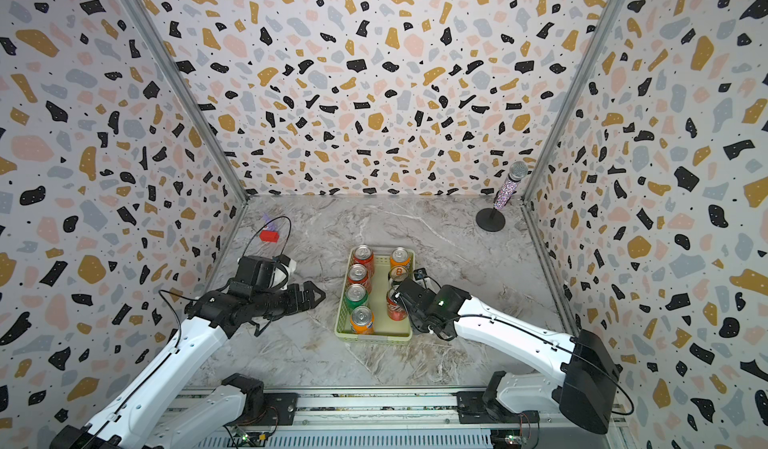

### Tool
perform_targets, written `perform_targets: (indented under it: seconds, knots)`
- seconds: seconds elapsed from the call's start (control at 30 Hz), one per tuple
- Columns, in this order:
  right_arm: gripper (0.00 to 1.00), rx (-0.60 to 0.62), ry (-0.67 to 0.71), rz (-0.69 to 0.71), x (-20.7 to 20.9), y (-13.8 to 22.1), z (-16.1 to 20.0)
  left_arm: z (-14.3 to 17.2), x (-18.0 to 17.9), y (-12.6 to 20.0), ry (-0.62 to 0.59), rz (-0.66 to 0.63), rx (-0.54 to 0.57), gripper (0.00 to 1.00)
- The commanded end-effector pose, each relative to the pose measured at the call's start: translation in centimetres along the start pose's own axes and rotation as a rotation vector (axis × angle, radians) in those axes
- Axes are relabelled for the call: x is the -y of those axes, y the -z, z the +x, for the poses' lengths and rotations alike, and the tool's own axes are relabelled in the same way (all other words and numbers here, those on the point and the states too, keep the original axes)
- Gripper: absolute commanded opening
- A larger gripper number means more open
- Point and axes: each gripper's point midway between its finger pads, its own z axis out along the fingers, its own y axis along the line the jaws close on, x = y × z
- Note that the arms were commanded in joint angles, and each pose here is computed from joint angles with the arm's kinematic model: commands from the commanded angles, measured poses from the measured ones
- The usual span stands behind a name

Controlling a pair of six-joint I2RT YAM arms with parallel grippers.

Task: Take out the drinks from the basket
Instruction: Place the drink at the center of the board.

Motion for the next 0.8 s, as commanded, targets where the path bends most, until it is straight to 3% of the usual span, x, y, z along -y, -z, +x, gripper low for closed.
perform_targets:
  seconds: [0.0,0.27,0.5,0.57,0.77]
  knots:
    - [0.19,0.088,-0.077,-0.004,0.3,0.4,-1.7,-0.2,0.5,0.0,-0.013,0.025,0.019,1.0]
    - [0.23,0.071,-0.133,-0.047,-0.2,-1.3,-0.3,-0.3,0.6,0.1,-0.015,0.029,0.022,1.0]
    - [0.35,0.051,-0.148,-0.061,-0.6,-2.3,0.4,-0.2,0.5,0.0,-0.014,0.027,0.021,1.0]
    - [0.39,0.047,-0.153,-0.068,-0.7,-2.5,0.6,-0.2,0.5,0.0,-0.014,0.025,0.021,1.0]
    - [0.74,0.037,-0.162,-0.082,-0.6,-2.2,1.1,-0.2,0.4,0.0,-0.013,0.02,0.022,1.0]
